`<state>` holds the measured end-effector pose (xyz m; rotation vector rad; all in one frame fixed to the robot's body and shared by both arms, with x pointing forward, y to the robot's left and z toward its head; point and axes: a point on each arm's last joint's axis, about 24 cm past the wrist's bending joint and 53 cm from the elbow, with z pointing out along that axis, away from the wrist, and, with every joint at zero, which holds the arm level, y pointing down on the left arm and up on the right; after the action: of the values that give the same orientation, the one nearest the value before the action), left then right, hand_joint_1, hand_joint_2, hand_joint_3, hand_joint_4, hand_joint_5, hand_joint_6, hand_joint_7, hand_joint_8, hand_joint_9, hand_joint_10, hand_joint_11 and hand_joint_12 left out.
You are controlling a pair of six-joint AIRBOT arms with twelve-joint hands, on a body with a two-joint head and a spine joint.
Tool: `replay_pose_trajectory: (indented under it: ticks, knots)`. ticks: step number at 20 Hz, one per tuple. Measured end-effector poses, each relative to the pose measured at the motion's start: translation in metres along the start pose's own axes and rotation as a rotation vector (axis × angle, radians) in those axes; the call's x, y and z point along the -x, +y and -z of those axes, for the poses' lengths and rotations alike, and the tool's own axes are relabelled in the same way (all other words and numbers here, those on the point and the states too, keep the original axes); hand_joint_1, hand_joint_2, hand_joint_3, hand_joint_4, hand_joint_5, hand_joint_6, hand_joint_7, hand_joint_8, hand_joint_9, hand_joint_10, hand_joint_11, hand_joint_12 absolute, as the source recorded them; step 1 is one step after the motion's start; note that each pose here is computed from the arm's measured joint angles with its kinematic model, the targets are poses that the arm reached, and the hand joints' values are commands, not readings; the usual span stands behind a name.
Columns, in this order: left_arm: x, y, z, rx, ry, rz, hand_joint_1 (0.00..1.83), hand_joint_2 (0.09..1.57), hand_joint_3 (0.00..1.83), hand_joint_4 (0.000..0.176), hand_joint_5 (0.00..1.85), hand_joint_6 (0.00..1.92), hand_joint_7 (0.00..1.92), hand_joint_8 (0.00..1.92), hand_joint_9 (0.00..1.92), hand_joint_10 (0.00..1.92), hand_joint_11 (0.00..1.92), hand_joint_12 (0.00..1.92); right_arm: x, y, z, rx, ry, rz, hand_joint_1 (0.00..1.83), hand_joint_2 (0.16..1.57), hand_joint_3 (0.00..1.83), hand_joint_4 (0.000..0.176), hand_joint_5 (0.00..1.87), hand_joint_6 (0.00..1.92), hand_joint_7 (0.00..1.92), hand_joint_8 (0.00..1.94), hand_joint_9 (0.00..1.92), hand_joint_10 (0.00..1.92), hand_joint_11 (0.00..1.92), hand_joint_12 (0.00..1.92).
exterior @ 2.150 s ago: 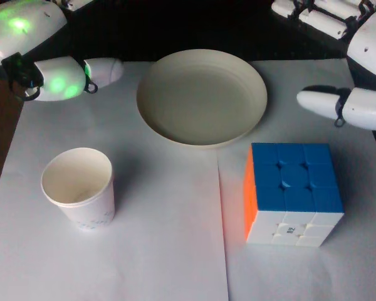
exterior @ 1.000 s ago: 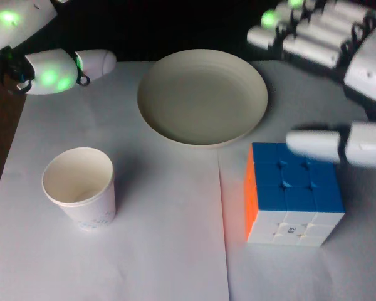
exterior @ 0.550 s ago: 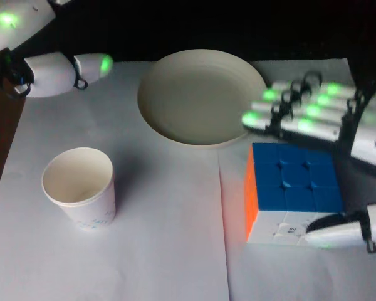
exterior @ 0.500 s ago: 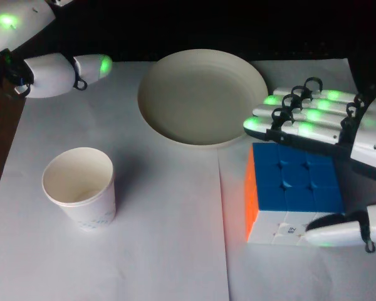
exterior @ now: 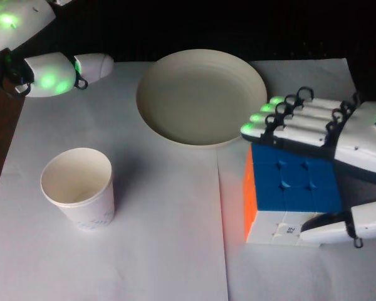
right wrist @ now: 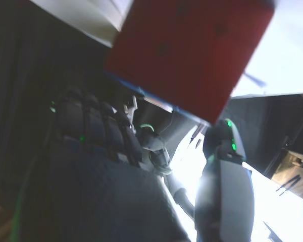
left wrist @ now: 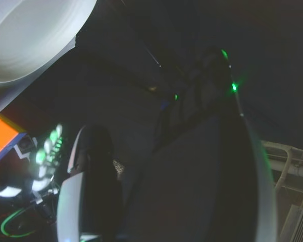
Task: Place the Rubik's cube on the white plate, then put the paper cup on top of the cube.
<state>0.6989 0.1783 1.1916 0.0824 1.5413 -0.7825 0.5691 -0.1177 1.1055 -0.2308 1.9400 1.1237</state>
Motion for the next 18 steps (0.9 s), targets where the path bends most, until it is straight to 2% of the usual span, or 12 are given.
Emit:
replay_pose_trajectory:
  ticks: [1, 2, 3, 5, 7, 9, 10, 11, 12, 14, 16, 18]
  knots:
    - [0.0000, -0.0001, 0.0000, 0.000, 0.000, 0.000, 0.31, 1.30, 0.00, 0.092, 0.00, 0.00, 0.00, 0.00, 0.00, 0.00, 0.02, 0.02, -0.0029, -0.0036, -0.0027, -0.007, 0.007, -0.002, 0.69, 0.98, 0.00, 0.000, 0.00, 0.00, 0.00, 0.00, 0.00, 0.00, 0.00, 0.00]
    - [0.0000, -0.0001, 0.0000, 0.000, 0.000, 0.000, 0.34, 1.29, 0.00, 0.116, 0.00, 0.00, 0.00, 0.00, 0.00, 0.00, 0.01, 0.03, -0.0041, -0.0048, -0.0044, -0.009, 0.008, -0.007, 0.69, 0.98, 0.00, 0.021, 0.00, 0.00, 0.00, 0.00, 0.00, 0.00, 0.00, 0.00]
    - [0.0001, 0.0000, 0.0000, 0.000, 0.000, 0.000, 0.35, 1.28, 0.00, 0.118, 0.00, 0.00, 0.00, 0.00, 0.00, 0.00, 0.00, 0.08, -0.0057, -0.0051, -0.0062, -0.008, 0.009, -0.011, 0.67, 0.99, 0.00, 0.000, 0.00, 0.00, 0.00, 0.00, 0.00, 0.00, 0.00, 0.00]
    - [0.0003, 0.0003, 0.0000, 0.001, -0.001, 0.002, 0.34, 1.29, 0.00, 0.114, 0.00, 0.00, 0.00, 0.00, 0.00, 0.00, 0.00, 0.09, -0.0092, -0.0052, -0.0090, -0.006, 0.014, -0.017, 0.68, 0.99, 0.00, 0.000, 0.00, 0.00, 0.00, 0.00, 0.00, 0.00, 0.00, 0.00]
    - [0.0003, 0.0004, 0.0000, 0.002, -0.001, 0.002, 0.33, 1.30, 0.00, 0.139, 0.00, 0.00, 0.00, 0.00, 0.00, 0.00, 0.00, 0.08, -0.0114, -0.0071, -0.0109, -0.010, 0.019, -0.020, 0.73, 1.01, 0.00, 0.000, 0.00, 0.00, 0.03, 0.01, 0.04, 0.02, 0.05, 0.03]
    - [0.0003, 0.0004, 0.0000, 0.002, -0.001, 0.003, 0.34, 1.29, 0.00, 0.122, 0.00, 0.00, 0.00, 0.00, 0.00, 0.00, 0.00, 0.16, -0.0121, -0.0066, -0.0115, -0.008, 0.019, -0.022, 0.79, 1.03, 0.00, 0.000, 0.09, 0.02, 0.22, 0.04, 0.24, 0.21, 0.00, 1.45]
    - [0.0003, 0.0004, 0.0000, 0.002, -0.001, 0.003, 0.35, 1.30, 0.00, 0.119, 0.00, 0.00, 0.00, 0.00, 0.00, 0.00, 0.00, 0.15, -0.0122, -0.0064, -0.0117, -0.007, 0.019, -0.022, 0.82, 1.04, 0.00, 0.000, 0.15, 0.03, 0.28, 0.06, 0.20, 0.55, 0.00, 1.54]
    - [0.0004, 0.0005, 0.0000, 0.002, -0.002, 0.003, 0.39, 1.31, 0.00, 0.103, 0.00, 0.00, 0.00, 0.00, 0.00, 0.00, 0.00, 0.04, -0.0107, -0.0057, -0.0121, -0.003, 0.012, -0.027, 0.93, 1.04, 0.00, 0.000, 0.27, 0.23, 0.34, 0.53, 0.20, 1.19, 0.13, 1.79]
    - [0.0005, 0.0007, 0.0000, 0.003, -0.002, 0.004, 0.37, 1.31, 0.00, 0.117, 0.00, 0.00, 0.00, 0.00, 0.00, 0.00, 0.00, 0.03, -0.0091, -0.0044, -0.0121, 0.003, 0.006, -0.030, 0.97, 1.05, 0.00, 0.000, 0.18, 0.84, 0.29, 1.10, 0.28, 1.49, 0.29, 1.85]
    - [0.0006, 0.0009, 0.0000, 0.004, -0.002, 0.005, 0.35, 1.30, 0.00, 0.126, 0.00, 0.00, 0.00, 0.00, 0.00, 0.00, 0.00, 0.04, -0.0060, -0.0024, -0.0122, 0.011, -0.007, -0.041, 1.04, 1.08, 0.00, 0.000, 0.17, 1.16, 0.35, 1.35, 0.39, 1.65, 0.39, 1.91]
    - [0.0005, 0.0010, 0.0001, 0.004, -0.002, 0.005, 0.36, 1.31, 0.00, 0.096, 0.00, 0.00, 0.00, 0.00, 0.00, 0.00, 0.00, 0.00, -0.0042, -0.0012, -0.0121, 0.017, -0.013, -0.044, 1.15, 1.06, 0.00, 0.000, 0.29, 1.38, 0.43, 1.62, 0.56, 1.90, 0.67, 1.92]
    - [0.0005, 0.0010, 0.0001, 0.004, -0.002, 0.005, 0.33, 1.31, 0.00, 0.124, 0.00, 0.00, 0.00, 0.00, 0.00, 0.00, 0.01, 0.01, -0.0030, -0.0006, -0.0120, 0.021, -0.017, -0.042, 1.18, 1.06, 0.00, 0.000, 0.36, 1.64, 0.50, 1.88, 0.73, 1.92, 0.88, 1.92]
